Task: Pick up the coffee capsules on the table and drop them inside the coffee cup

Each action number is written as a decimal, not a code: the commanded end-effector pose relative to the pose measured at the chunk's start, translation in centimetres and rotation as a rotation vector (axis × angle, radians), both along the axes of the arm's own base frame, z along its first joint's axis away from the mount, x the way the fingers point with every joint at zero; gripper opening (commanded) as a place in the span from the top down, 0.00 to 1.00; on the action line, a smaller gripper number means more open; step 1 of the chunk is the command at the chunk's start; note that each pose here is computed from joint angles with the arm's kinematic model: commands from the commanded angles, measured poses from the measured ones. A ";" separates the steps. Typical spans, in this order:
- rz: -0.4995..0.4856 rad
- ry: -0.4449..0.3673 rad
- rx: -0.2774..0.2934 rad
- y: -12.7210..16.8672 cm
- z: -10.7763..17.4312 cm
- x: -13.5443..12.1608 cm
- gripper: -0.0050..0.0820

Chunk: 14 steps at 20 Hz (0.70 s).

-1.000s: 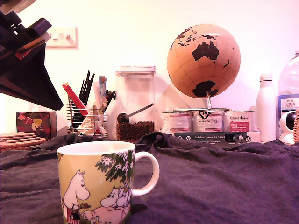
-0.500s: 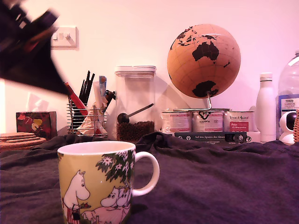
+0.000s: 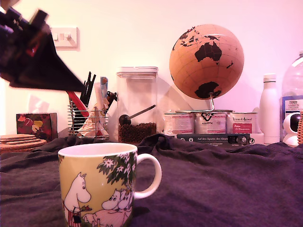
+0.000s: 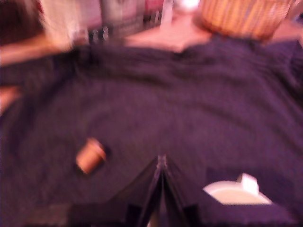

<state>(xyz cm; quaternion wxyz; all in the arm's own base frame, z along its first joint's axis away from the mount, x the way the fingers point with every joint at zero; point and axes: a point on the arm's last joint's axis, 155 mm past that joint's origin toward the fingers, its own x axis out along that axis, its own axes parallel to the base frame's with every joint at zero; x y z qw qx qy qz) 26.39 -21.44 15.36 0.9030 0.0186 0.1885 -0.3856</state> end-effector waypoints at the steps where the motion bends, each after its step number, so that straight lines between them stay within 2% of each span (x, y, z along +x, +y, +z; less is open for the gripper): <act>1: -0.030 -0.021 -0.004 0.3 0.0 0.0 0.96; 6: -0.052 -0.048 -0.035 2.1 0.8 0.9 0.96; 9: -0.056 -0.071 -0.029 3.2 0.9 1.4 0.96; 14: -0.040 -0.113 -0.050 4.8 0.2 1.9 0.96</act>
